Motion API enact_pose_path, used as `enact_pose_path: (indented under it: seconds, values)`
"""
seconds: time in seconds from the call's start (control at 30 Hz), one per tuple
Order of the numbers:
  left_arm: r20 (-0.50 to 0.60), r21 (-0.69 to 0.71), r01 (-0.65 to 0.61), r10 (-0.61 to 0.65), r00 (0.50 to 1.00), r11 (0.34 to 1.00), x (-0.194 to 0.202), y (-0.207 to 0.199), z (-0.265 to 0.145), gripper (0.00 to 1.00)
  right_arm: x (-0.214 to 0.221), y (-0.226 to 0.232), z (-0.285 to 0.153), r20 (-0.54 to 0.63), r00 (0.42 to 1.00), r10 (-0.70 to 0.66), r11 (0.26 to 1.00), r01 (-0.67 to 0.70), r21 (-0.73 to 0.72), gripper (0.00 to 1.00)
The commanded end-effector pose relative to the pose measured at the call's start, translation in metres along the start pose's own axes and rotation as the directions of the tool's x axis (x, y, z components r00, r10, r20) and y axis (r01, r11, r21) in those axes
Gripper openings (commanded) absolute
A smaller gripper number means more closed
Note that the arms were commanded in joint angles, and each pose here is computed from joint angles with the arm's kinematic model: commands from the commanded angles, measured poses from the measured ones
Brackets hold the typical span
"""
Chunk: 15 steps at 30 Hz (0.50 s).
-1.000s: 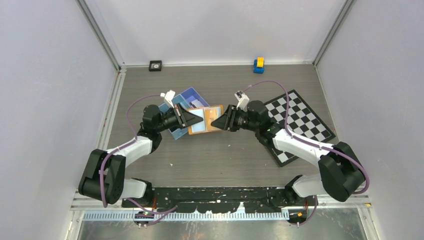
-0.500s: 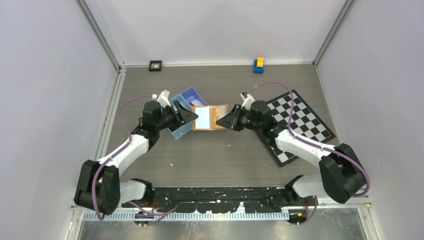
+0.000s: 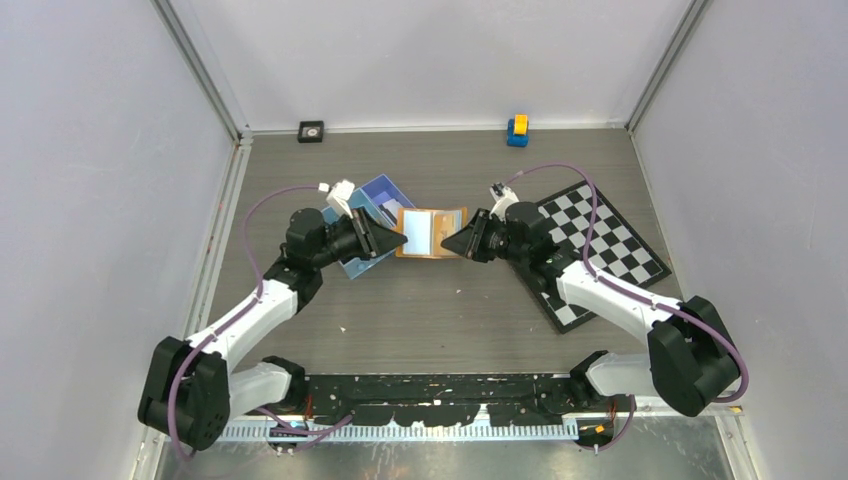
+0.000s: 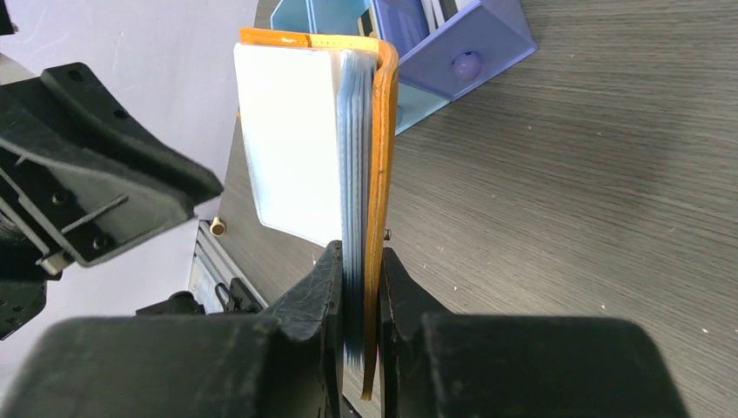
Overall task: Take the credit cards out of the card holder
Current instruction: Remove the credit card from the card holder.
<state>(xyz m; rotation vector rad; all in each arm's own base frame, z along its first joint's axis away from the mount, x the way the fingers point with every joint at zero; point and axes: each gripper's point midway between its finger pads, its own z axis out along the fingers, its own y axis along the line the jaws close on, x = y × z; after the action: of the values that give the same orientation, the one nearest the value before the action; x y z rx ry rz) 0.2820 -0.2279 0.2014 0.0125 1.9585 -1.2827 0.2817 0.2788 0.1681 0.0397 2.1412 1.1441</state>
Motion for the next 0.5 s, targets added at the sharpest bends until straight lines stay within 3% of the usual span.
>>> enact_pose_path:
  seconds: [0.0,0.17,0.3,0.47]
  values:
    - [0.011,0.202,-0.140,0.141,0.990,0.969,-0.001,-0.050,0.000,0.22,-0.020,0.036,-0.003,0.047,0.998,-0.042,0.989,0.048,-0.138,0.01]
    - [-0.007,0.228,-0.124,0.129,0.992,0.966,0.003,-0.052,0.005,0.17,-0.018,0.043,-0.004,0.041,0.998,-0.045,0.984,0.051,-0.170,0.00]
    - [-0.084,0.258,-0.055,0.079,0.993,0.965,0.011,-0.049,0.016,0.12,-0.015,0.050,-0.005,0.024,0.999,-0.032,0.975,0.036,-0.218,0.00]
    - [-0.150,0.190,0.014,0.015,0.989,0.982,0.019,-0.030,0.029,0.14,-0.011,0.068,-0.007,-0.006,1.000,-0.011,0.948,0.009,-0.319,0.00]
